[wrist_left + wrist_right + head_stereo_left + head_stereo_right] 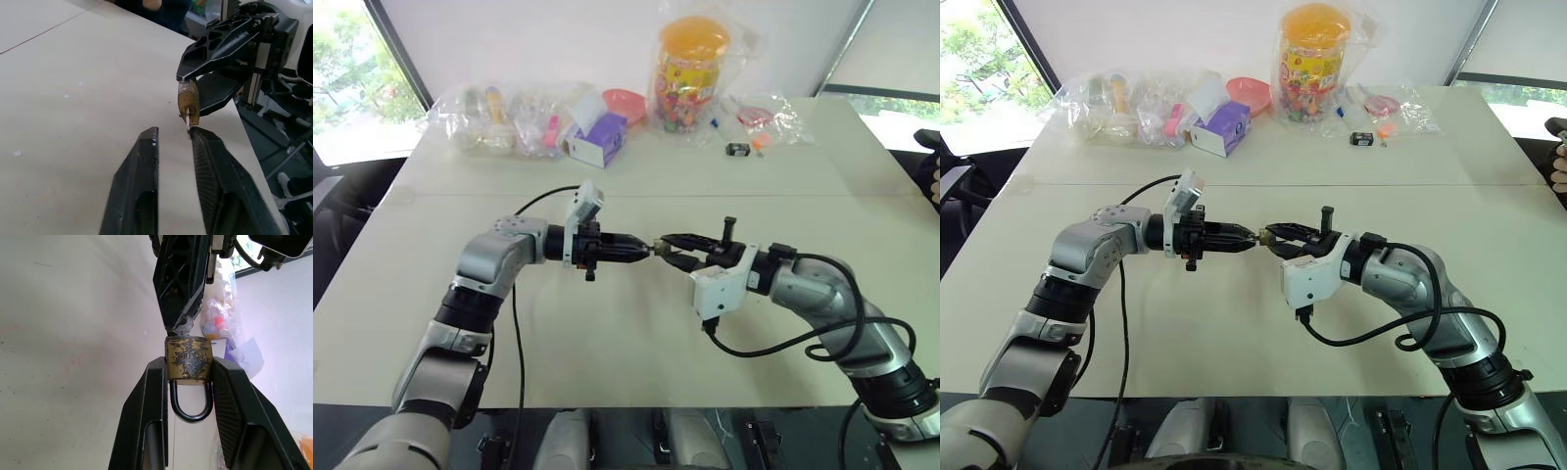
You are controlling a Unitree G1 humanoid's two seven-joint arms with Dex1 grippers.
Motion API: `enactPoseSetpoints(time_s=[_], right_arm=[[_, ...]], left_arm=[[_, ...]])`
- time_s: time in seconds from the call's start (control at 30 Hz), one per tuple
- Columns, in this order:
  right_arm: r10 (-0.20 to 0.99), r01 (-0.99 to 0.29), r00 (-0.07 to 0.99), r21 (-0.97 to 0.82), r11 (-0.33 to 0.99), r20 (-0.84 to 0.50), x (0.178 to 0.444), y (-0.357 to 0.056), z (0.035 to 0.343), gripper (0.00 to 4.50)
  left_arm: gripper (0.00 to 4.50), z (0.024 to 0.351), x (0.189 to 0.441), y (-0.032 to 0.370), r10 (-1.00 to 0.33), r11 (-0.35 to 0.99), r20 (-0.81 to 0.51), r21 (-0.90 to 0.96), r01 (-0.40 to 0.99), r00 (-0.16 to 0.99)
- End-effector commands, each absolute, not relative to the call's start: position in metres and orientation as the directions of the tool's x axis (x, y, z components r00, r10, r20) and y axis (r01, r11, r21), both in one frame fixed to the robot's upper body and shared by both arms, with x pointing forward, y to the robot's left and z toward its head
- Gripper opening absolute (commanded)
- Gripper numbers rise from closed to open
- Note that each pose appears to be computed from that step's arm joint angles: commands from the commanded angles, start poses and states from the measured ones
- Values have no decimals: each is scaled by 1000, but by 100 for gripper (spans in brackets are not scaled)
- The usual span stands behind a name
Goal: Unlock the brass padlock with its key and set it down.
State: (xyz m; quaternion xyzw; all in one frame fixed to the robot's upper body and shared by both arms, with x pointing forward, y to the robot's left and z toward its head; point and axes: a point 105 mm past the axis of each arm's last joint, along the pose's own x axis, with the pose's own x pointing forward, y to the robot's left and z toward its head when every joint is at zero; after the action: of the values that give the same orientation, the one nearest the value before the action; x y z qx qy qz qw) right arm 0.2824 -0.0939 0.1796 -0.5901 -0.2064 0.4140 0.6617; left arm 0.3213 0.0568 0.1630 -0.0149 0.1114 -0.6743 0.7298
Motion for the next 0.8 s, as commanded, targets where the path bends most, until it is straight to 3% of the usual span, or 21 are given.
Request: enactPoseSetpoints(time_s=[0.03,0.4,0.53,0.8], right_arm=[[810,-269,556,-962,-37,-187,278,-90,190,64],[810,-286,548,-957,-53,-209,277,-90,188,64],[812,-300,543,-953,-52,-215,277,-89,189,64],[822,-367,524,-930,-18,-223,276,-86,187,64]], left_arm=[[115,172,321,53,-990,79,-127,-128,989,62],[115,175,324,49,-990,88,-117,-77,993,79],[11,172,323,48,-987,84,-137,-26,996,80],[11,167,318,40,-980,59,-181,146,987,85]])
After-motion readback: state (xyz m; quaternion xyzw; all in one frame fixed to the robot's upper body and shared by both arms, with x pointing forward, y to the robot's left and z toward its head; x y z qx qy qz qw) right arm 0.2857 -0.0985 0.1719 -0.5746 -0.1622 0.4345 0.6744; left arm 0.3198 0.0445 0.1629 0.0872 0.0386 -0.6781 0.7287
